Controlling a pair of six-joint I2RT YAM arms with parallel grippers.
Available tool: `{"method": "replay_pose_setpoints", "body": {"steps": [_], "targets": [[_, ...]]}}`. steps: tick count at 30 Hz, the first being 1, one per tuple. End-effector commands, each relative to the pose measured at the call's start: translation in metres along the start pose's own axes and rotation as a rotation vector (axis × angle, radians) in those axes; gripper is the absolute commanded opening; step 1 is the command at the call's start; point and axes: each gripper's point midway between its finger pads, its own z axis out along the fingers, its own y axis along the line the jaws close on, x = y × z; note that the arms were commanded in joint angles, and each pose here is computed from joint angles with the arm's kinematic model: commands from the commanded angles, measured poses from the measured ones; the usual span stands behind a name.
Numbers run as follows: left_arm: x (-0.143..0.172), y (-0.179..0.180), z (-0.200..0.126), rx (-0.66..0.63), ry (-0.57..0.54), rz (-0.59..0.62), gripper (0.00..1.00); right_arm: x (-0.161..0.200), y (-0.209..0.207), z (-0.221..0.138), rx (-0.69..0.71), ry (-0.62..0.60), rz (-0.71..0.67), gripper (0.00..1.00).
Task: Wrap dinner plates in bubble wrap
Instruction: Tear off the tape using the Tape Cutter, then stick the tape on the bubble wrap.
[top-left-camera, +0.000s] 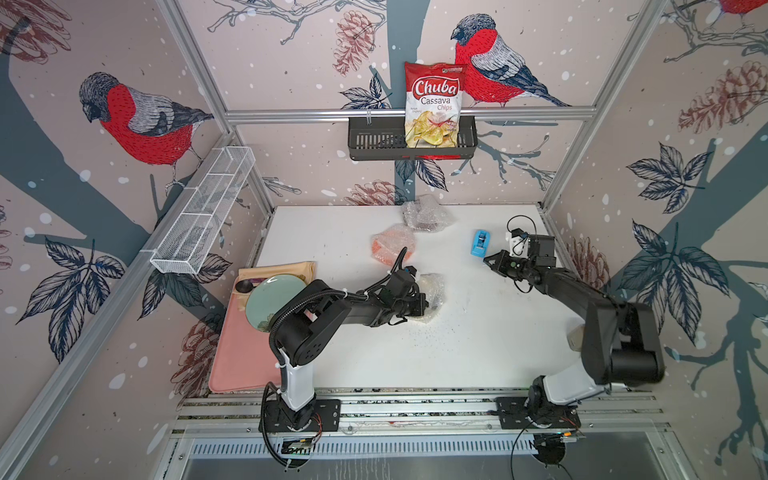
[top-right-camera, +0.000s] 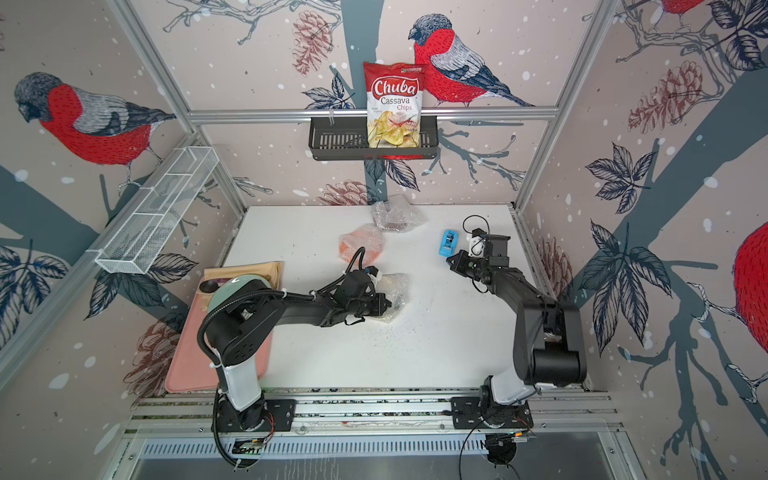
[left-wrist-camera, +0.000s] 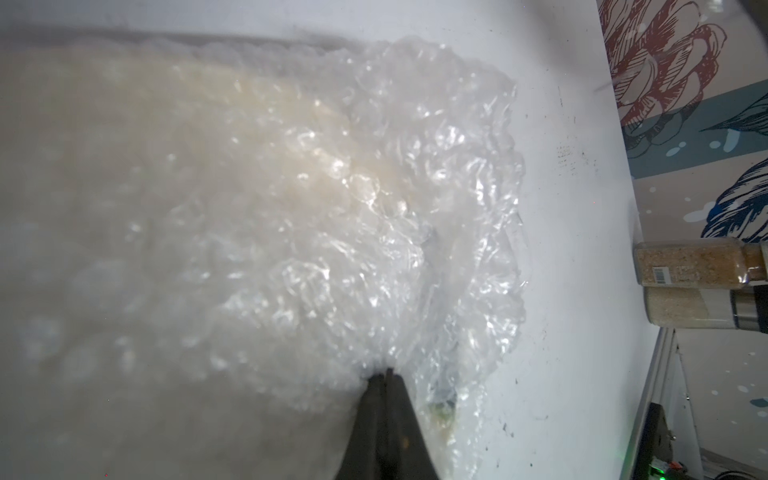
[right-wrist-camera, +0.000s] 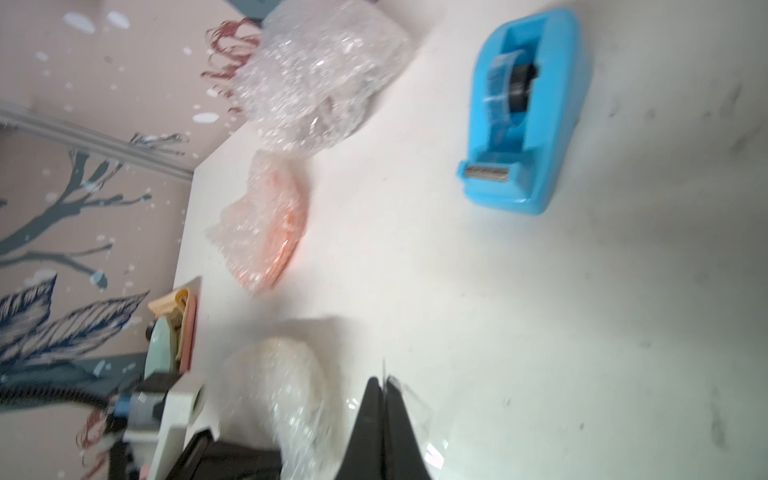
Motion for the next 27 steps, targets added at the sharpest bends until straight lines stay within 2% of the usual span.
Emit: {"method": "replay_pose_setpoints", "body": {"steps": [1, 10, 15, 17, 27], "targets": [[0.024, 0.047, -0.004, -0.207, 0.088, 0.063, 0.00, 0.034, 0.027, -0.025, -0.018, 0.060, -0.098, 0.00], [0.024, 0.038, -0.003, -0.124, 0.073, 0.129, 0.00, 0.080, 0.171, -0.098, -0.357, -0.027, -0.369, 0.00], [0.024, 0.038, -0.003, -0.117, 0.067, 0.143, 0.00, 0.109, 0.215, -0.103, -0.544, 0.095, -0.449, 0.00], [0.025, 0.036, -0.003, -0.101, 0.069, 0.147, 0.00, 0.117, 0.220, -0.092, -0.572, 0.156, -0.464, 0.00], [0.028, 0.024, -0.009, -0.017, 0.039, 0.178, 0.00, 0.128, 0.188, 0.006, -0.498, 0.326, -0.515, 0.00]]}}
